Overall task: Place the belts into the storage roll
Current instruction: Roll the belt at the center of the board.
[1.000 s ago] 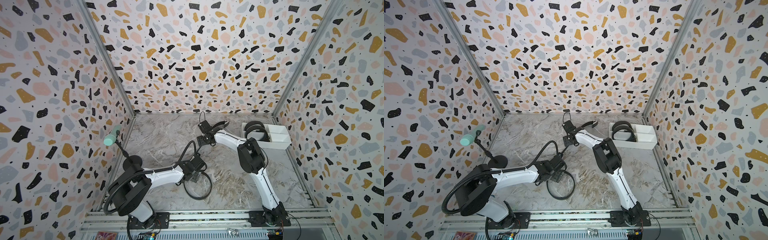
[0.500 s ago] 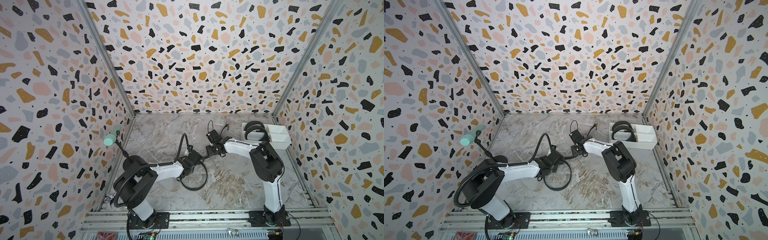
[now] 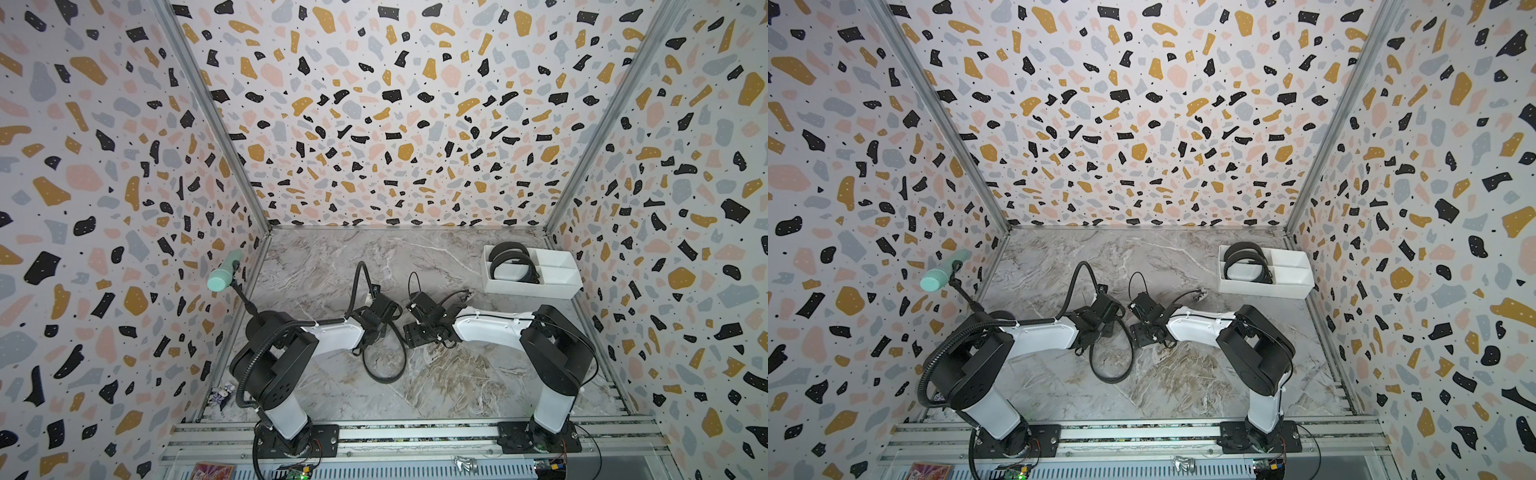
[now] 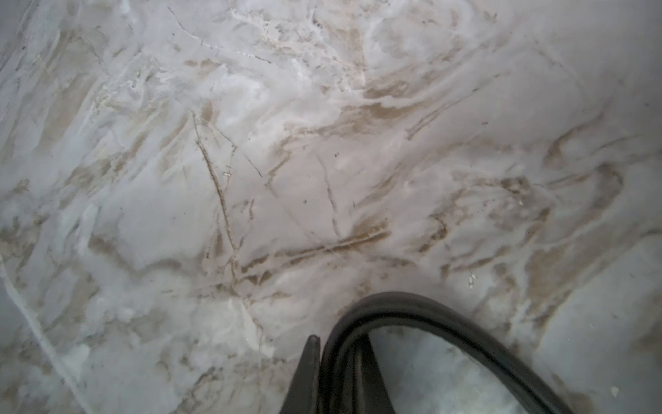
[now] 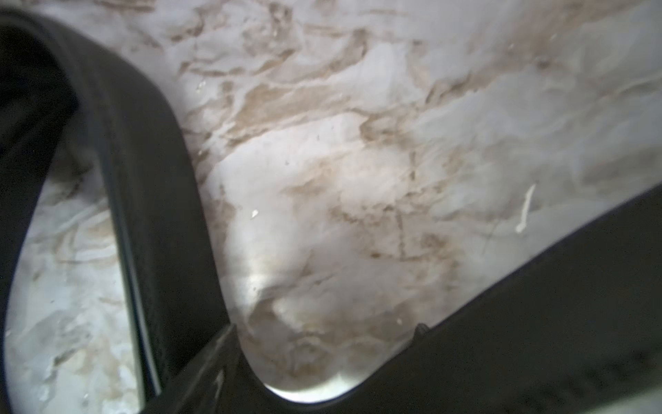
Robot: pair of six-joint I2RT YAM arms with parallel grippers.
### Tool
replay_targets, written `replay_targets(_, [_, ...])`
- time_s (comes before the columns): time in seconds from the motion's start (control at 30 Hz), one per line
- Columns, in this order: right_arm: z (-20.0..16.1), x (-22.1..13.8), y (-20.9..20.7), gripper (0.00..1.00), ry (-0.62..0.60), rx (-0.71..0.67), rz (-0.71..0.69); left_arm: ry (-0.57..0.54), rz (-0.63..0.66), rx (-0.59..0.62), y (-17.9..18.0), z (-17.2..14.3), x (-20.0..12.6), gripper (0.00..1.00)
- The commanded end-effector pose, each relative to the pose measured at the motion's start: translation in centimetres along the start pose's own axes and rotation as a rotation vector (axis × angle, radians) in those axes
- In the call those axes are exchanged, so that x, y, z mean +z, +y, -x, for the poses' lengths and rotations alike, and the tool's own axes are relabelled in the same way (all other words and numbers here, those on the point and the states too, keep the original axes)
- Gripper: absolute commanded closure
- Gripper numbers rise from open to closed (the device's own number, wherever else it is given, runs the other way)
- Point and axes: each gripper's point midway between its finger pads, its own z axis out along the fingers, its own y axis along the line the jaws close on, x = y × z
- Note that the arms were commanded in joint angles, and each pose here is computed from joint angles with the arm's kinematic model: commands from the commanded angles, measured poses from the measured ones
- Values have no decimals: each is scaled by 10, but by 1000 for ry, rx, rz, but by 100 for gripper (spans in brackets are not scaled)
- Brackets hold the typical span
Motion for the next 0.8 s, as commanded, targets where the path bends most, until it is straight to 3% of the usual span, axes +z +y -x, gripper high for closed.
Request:
replay_targets(0.0, [-46,-22,-13,16,204,-79,-57,14,146,-57,40,-1,20,93])
replay_targets(0.2, [11,-61,-40,10,114,-134,-55,-5,182,-106,57,11,23,100])
replay_targets(0.43, [85,-73,-118,8,-45,-66,-138,3,185,-118,61,12,28,100])
replay_targets(0.63, [122,-58,-175,8,-129,0,-177,17,177,-106,58,8,32,100])
replay_targets(0.77, [116,-29,-193,15,-76,27,-180,20,154,-109,53,10,33,100])
